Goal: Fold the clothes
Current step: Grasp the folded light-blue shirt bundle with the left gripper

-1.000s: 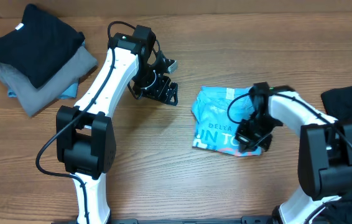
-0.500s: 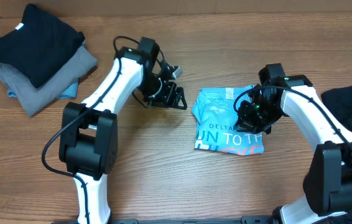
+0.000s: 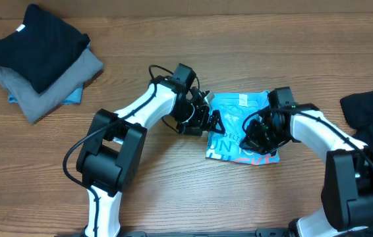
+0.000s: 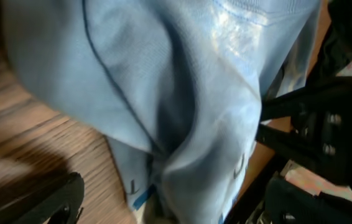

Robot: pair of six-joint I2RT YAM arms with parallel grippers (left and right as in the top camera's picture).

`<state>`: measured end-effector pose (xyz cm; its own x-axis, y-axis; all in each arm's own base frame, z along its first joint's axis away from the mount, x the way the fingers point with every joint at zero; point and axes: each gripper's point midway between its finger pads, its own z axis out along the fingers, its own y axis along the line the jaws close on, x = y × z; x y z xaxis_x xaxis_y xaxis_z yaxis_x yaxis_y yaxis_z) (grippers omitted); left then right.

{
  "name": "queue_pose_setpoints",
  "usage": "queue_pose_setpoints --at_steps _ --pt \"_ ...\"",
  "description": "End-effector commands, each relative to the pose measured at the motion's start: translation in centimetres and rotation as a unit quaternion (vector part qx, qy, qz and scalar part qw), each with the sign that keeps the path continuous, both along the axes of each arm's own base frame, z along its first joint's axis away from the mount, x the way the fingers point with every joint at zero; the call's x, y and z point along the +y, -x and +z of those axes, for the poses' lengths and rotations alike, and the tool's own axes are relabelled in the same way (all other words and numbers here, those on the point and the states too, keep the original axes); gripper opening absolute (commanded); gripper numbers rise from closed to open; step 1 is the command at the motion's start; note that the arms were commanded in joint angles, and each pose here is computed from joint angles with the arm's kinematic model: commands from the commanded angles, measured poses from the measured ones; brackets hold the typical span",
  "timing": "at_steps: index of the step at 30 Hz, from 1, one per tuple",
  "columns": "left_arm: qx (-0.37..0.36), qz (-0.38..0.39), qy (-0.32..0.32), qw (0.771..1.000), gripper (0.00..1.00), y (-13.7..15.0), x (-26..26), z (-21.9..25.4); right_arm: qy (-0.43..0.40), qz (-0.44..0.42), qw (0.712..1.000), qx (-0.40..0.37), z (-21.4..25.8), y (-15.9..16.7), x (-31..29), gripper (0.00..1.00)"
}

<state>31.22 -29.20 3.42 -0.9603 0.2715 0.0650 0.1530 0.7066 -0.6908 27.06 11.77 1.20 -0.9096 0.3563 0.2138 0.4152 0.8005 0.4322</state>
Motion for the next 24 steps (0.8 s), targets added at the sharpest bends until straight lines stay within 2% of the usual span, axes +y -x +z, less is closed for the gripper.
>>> queue_pose_setpoints --at_steps 1,9,16,20,21,24 --pt "0.020 0.030 -0.010 0.999 0.96 0.4 -0.2 -0.3 0.019 -0.025 0.999 0.037 -2.2 2.4 -0.6 0.09" --pt "0.043 0.053 -0.009 0.998 0.85 0.5 -0.7 -3.1 0.019 -0.025 0.999 0.032 -2.4 2.3 -0.6 0.08" --pt "0.086 0.032 0.006 0.996 0.81 2.3 -2.3 -6.4 0.018 -0.025 0.999 0.031 -2.4 2.2 -0.6 0.07" --pt "0.093 0.026 0.013 0.995 0.74 2.7 -2.8 -7.1 0.018 -0.025 0.999 0.031 -2.4 2.2 -0.6 0.07" --pt "0.090 0.025 0.014 0.996 0.71 2.7 -2.9 -7.1 0.018 -0.025 0.999 0.031 -2.4 2.2 -0.6 0.07" --pt "0.077 0.021 0.023 0.997 0.52 2.3 -3.3 -7.0 0.018 -0.025 0.999 0.031 -2.4 2.2 -0.6 0.07"
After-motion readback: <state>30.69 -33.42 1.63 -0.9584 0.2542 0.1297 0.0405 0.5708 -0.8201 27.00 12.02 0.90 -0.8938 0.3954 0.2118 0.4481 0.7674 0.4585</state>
